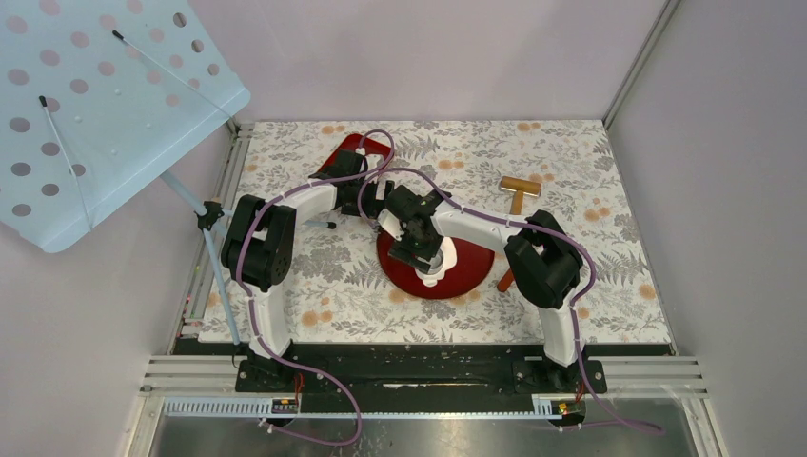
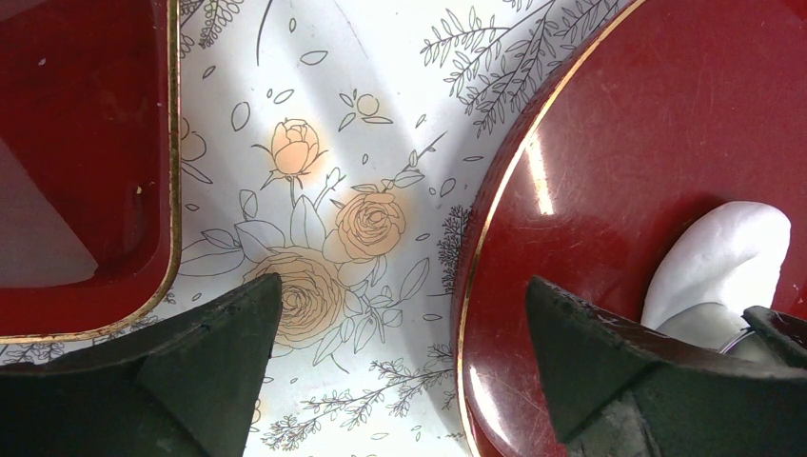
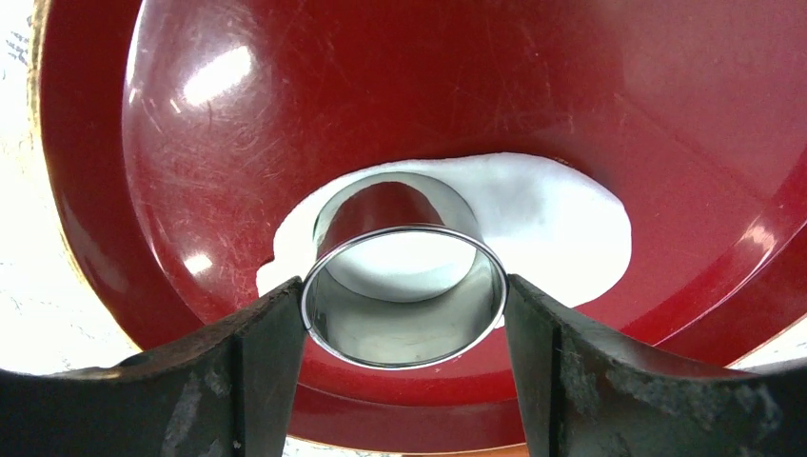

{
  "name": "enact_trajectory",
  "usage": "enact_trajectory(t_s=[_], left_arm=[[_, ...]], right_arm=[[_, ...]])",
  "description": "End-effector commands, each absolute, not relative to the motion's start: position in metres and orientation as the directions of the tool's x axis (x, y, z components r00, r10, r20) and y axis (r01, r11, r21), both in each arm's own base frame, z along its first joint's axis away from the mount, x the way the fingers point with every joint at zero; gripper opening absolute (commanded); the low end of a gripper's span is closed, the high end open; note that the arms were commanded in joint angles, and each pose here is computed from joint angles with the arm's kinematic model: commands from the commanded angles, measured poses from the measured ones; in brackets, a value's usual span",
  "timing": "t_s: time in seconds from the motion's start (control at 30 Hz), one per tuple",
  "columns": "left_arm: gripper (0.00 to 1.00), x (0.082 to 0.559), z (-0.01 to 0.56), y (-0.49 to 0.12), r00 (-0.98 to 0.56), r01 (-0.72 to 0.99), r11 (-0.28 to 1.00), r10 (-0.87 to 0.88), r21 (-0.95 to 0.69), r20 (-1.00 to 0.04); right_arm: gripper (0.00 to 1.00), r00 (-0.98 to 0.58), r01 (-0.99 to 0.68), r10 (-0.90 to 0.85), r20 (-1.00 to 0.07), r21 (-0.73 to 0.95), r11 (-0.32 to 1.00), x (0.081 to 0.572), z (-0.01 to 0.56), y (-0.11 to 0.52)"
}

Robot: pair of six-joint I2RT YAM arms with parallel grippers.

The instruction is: Roll out the dumpling wrappers from the dough

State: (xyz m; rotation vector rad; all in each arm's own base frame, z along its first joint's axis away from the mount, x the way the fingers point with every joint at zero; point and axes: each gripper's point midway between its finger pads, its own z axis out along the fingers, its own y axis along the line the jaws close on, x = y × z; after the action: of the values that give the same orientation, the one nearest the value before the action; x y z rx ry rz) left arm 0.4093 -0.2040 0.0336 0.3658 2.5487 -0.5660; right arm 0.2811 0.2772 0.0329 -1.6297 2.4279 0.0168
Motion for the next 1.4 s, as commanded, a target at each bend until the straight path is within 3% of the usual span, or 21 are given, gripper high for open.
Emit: enact_trajectory(t_s=[0.0,0.13,0.4,0.73,1.37], left_arm=[[0.98,0.397,0.028,-0.194,-0.866,0.316,0.891,0.131,-0.325,-0.482],[0.98,0.397,0.029,-0.195,-0.865,0.318,0.89,0.132,-0.326,-0.483],[0.98,0.397,0.028,-0.194,-0.867,0.316,0.891,0.131,-0.325,-0.482],[0.98,0.398,0.029,-0.194,-0.866,0.317,0.891,0.132,-0.325,-0.482],[0.98,0.397,0.028,-0.193,-0.868,0.311,0.895,0.129,-0.321,-0.48]], right_arm=[[0.52,-0.496,-0.854,-0.865,-0.079,-0.137,0.502,0.273,0.0,0.252],[0.51,-0.46,-0.879,-0.885,-0.071,-0.106,0.466,0.267,0.0,0.251],[0.52,-0.254,-0.966,-0.967,0.027,-0.061,0.252,0.256,-0.006,0.238],[0.53,-0.102,-0.994,-0.994,0.035,0.021,0.103,0.248,-0.01,0.238],[0.55,-0.474,-0.879,-0.88,0.018,-0.071,0.472,0.255,-0.011,0.249]])
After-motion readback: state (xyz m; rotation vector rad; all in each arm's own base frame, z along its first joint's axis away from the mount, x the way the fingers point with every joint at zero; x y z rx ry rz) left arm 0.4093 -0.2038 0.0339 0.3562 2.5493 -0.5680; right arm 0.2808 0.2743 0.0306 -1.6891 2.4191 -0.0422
